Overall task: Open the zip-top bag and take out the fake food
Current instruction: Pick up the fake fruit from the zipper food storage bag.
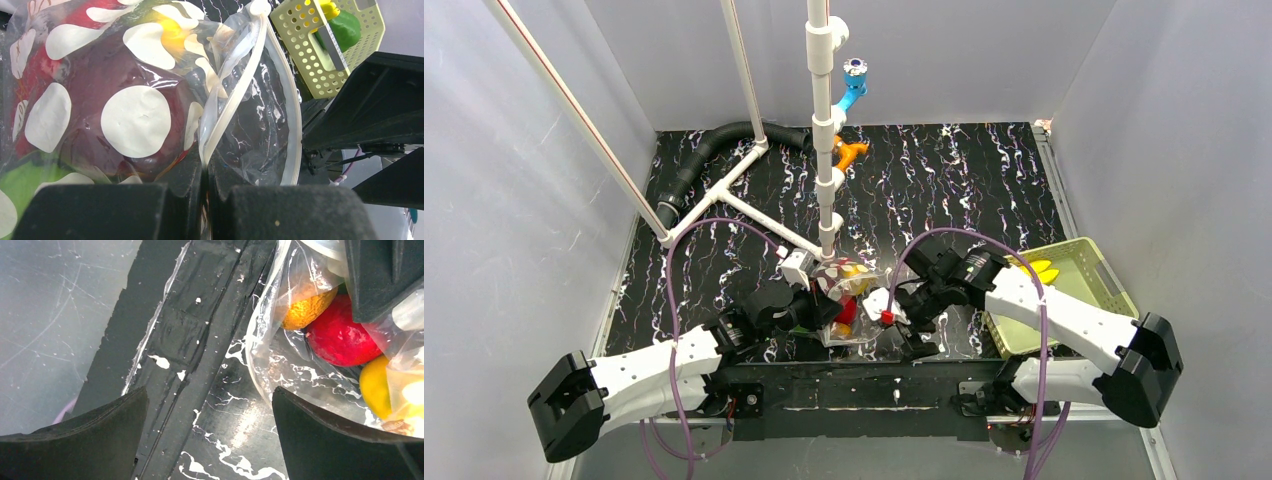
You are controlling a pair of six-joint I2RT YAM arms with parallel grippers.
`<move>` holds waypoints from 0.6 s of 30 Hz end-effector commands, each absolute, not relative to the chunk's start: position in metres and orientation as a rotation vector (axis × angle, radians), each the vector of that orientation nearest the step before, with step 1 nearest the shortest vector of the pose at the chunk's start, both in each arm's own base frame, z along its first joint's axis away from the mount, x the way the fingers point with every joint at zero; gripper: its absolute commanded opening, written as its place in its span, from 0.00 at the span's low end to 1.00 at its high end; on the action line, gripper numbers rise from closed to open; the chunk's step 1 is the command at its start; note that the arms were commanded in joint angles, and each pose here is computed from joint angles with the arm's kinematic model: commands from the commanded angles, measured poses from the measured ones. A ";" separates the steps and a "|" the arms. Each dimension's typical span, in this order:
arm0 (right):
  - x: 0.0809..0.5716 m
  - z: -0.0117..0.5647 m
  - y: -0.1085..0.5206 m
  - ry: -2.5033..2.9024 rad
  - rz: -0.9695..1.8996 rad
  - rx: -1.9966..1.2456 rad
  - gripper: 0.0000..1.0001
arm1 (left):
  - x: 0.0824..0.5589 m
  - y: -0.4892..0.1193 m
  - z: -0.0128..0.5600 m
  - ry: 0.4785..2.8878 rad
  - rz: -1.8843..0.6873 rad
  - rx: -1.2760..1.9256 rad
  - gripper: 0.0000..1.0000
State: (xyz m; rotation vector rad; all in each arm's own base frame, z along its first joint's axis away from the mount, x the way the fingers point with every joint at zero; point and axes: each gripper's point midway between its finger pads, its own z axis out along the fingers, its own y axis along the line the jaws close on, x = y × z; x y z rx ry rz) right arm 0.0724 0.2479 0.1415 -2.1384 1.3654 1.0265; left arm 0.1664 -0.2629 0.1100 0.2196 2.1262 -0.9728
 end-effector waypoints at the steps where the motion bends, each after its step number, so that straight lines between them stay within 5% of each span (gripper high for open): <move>1: 0.093 0.161 0.268 1.310 0.889 -2.124 0.98 | 0.171 -0.269 0.126 2.092 -1.000 0.202 0.00; 7: 0.102 0.163 0.292 1.351 0.832 -2.096 0.94 | 0.170 -0.270 0.129 2.090 -1.013 0.198 0.00; 18: 0.131 0.159 0.331 1.624 0.874 -1.808 0.50 | 0.168 -0.267 0.132 2.078 -1.020 0.187 0.00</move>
